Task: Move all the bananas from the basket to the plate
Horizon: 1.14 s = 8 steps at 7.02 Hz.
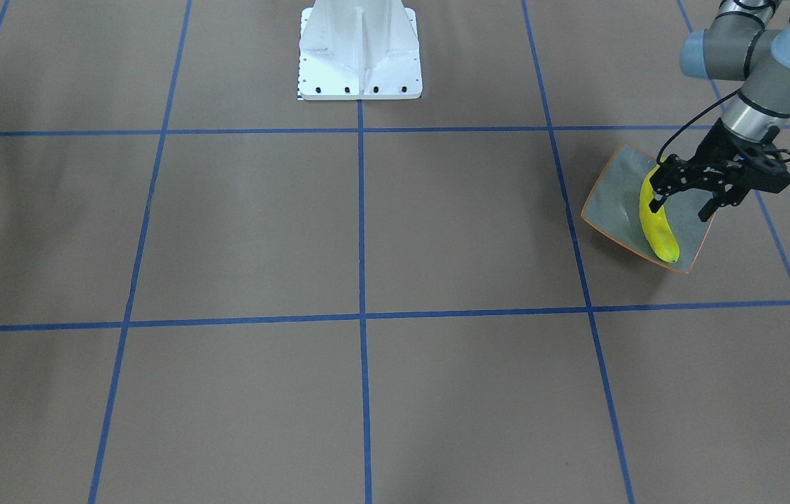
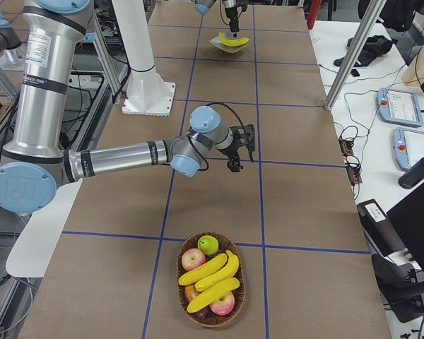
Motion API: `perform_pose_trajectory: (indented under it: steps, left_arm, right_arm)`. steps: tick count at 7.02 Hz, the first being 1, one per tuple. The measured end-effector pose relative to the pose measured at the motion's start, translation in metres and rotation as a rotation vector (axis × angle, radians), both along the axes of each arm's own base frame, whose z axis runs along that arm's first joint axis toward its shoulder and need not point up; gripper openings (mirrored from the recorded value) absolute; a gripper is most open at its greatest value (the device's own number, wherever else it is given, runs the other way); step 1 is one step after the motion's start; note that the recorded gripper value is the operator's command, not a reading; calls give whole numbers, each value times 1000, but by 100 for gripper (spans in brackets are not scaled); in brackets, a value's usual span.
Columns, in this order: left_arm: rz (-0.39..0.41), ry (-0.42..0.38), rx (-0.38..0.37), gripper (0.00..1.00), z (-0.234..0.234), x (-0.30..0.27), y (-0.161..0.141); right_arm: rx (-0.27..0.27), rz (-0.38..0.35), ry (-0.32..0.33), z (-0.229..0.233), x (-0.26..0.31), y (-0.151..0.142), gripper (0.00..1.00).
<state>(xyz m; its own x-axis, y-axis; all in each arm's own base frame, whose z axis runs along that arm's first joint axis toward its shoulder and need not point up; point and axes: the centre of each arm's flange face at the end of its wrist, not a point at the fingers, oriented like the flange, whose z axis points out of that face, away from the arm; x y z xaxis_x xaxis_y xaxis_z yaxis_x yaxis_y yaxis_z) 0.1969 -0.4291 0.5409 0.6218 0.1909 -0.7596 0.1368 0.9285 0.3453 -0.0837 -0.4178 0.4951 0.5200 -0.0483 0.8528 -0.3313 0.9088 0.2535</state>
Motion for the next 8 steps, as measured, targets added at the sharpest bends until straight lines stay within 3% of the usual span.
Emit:
perform_pose_trajectory:
  steps: [3, 6, 8]
  left_arm:
    - [41, -68, 62, 99, 34, -65, 9]
    - [43, -77, 61, 99, 41, -73, 11]
    - [41, -78, 54, 99, 43, -74, 11]
  right_arm:
    - [75, -110, 166, 104, 70, 15, 100]
    - [100, -193, 243, 195, 155, 17, 100]
    - [147, -295, 312, 243, 194, 9, 100]
